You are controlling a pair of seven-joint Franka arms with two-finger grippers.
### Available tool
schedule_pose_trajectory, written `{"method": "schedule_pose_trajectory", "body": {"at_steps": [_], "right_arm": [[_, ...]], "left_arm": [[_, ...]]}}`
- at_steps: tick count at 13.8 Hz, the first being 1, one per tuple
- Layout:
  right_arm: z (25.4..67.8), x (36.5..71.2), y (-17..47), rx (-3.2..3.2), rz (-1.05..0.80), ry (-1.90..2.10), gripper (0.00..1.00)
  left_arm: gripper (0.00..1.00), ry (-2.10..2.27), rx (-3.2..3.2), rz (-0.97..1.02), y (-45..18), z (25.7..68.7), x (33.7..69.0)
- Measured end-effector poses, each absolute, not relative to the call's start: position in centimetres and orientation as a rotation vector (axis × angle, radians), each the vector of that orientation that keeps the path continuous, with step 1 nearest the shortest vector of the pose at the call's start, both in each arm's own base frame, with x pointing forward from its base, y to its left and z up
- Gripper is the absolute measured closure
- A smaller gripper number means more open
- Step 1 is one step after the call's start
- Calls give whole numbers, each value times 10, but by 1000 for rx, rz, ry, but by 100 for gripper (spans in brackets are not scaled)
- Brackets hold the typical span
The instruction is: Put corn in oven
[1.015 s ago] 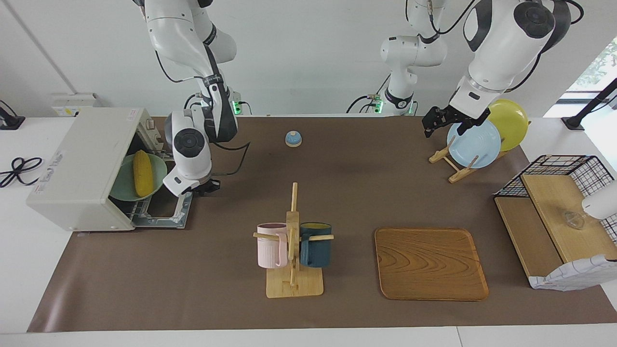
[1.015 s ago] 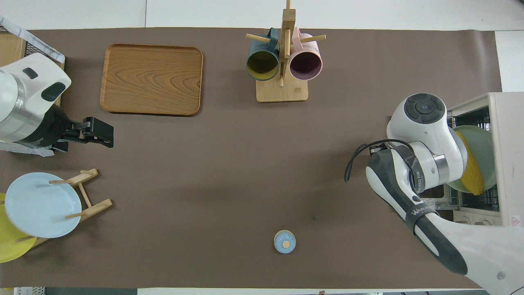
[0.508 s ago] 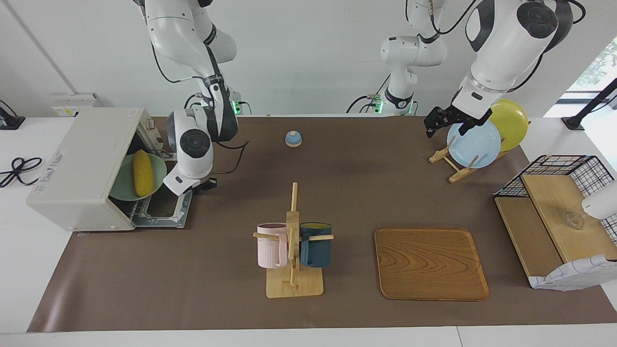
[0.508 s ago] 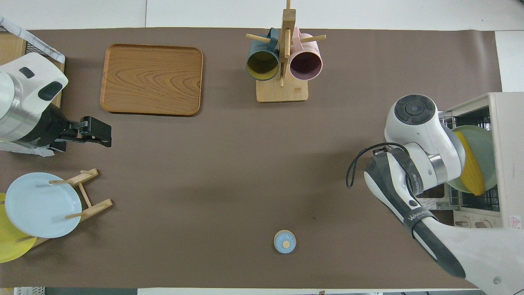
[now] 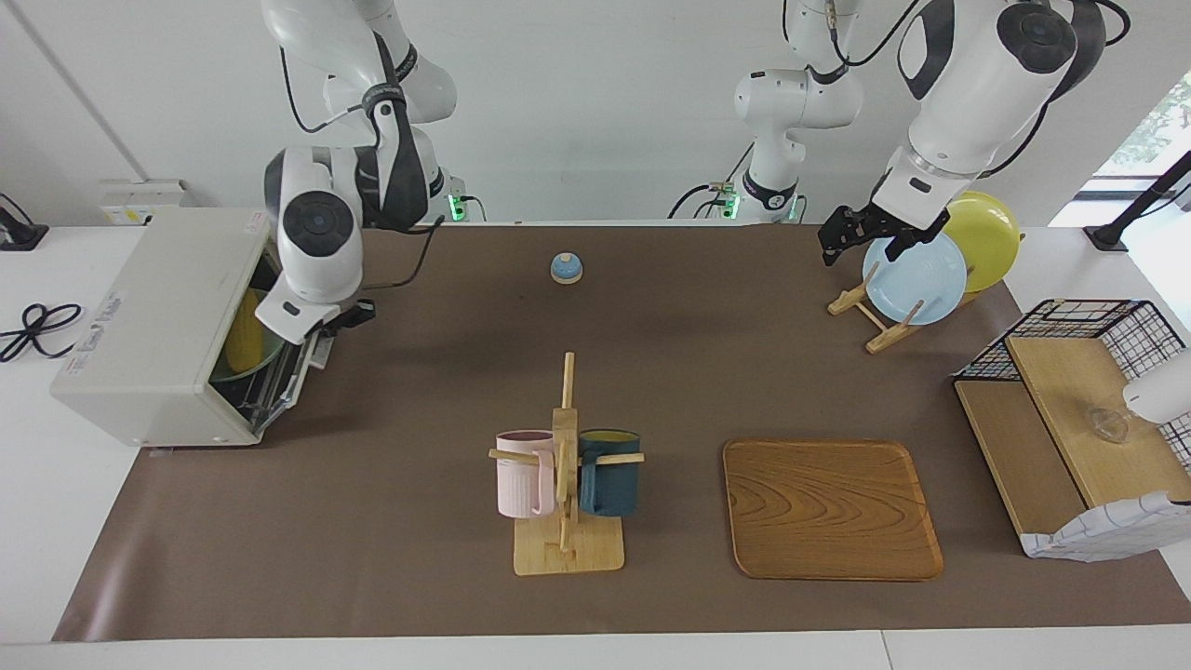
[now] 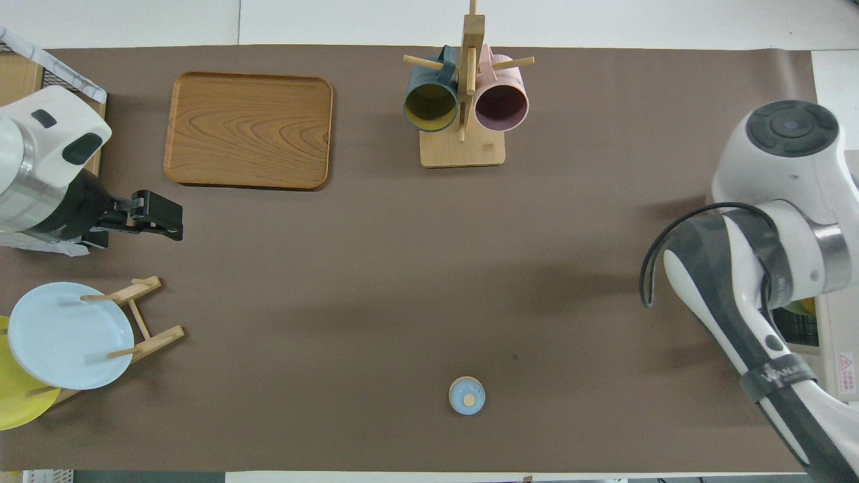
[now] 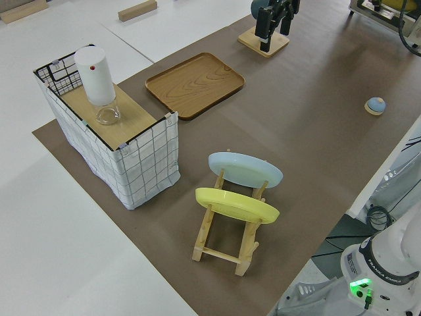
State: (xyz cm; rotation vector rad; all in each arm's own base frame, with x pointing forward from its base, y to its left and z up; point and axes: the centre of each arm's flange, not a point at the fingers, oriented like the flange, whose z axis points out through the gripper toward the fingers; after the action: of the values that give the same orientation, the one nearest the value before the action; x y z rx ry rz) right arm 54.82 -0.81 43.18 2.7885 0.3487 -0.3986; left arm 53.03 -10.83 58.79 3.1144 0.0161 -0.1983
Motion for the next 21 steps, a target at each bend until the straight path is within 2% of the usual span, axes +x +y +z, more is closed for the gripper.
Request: {"method": "schedule_pose_trajectory", "body": {"at_steps": [3,9,12,13,16,17,19,21], "right_arm": [[452,544,-45,2802,-380,373,99],[476,533,-66,2812,-385,416,99],[519,518,-60,2882,-339,373,99],[542,514,-58,2911,-316,354,95],[613,512,-49,2964,-243,325,92],[625,515,-45,2990,-221,330,87],[629,525,-37,3035,-196,343,67],[624,532,-29,3035,-207,351,65]], "left_arm": [[0,16,3114,-198,-108,588,530],[0,30,3114,-198,-103,588,531],[0,30,3114,-198,-103,588,531],[0,30,3114,-198,-103,588,531],[0,30,3114,-198,-103,588,531],[0,30,3114,-198,-103,588,531],[0,30,3114,-198,-103,588,531],[0,30,3114,-198,-103,588,531]]}}
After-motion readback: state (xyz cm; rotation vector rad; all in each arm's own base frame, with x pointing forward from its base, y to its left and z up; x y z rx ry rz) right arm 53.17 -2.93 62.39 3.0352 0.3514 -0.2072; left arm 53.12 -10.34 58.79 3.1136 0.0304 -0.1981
